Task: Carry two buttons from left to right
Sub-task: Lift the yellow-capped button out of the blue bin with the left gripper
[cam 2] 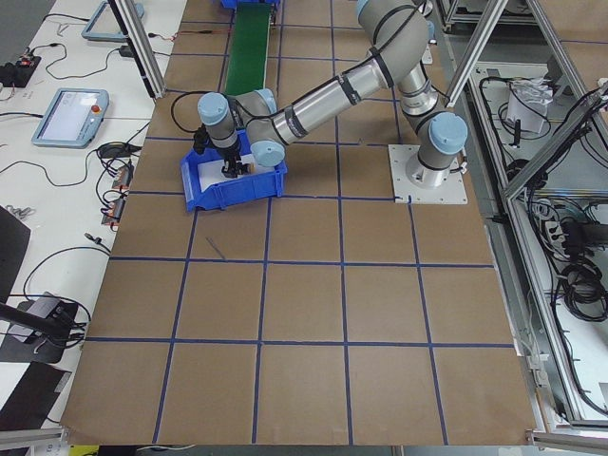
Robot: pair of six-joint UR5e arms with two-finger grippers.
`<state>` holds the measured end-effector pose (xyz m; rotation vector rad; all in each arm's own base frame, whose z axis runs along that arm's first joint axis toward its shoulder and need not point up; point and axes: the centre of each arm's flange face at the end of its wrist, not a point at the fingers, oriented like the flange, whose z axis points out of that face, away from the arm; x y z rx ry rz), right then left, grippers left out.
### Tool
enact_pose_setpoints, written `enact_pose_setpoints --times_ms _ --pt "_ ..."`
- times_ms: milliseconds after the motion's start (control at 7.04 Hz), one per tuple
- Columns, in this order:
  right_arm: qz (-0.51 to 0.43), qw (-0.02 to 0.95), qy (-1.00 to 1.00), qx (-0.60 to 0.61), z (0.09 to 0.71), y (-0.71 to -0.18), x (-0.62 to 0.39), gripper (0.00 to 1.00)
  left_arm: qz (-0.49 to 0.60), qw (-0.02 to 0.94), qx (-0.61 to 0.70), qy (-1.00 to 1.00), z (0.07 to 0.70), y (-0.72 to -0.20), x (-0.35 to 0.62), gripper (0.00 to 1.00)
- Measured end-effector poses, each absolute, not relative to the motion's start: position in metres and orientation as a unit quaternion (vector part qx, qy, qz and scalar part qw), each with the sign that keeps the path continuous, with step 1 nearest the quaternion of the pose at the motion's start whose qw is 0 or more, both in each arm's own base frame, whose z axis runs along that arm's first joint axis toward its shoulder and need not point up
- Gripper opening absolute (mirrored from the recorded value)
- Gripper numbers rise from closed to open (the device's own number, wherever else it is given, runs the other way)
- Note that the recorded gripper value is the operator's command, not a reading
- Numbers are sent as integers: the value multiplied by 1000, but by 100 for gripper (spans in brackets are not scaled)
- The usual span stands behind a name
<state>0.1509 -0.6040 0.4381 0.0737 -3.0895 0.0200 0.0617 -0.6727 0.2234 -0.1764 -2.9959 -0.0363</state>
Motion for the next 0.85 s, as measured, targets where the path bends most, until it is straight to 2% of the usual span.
enact_pose_setpoints --times_ms 284,852 --pt "7 26 -999 24 438 -604 150 100 -13 69 -61 -996 223 -673 58 24" --pt "6 27 -999 23 438 -604 149 100 8 55 -67 -996 248 -682 55 22"
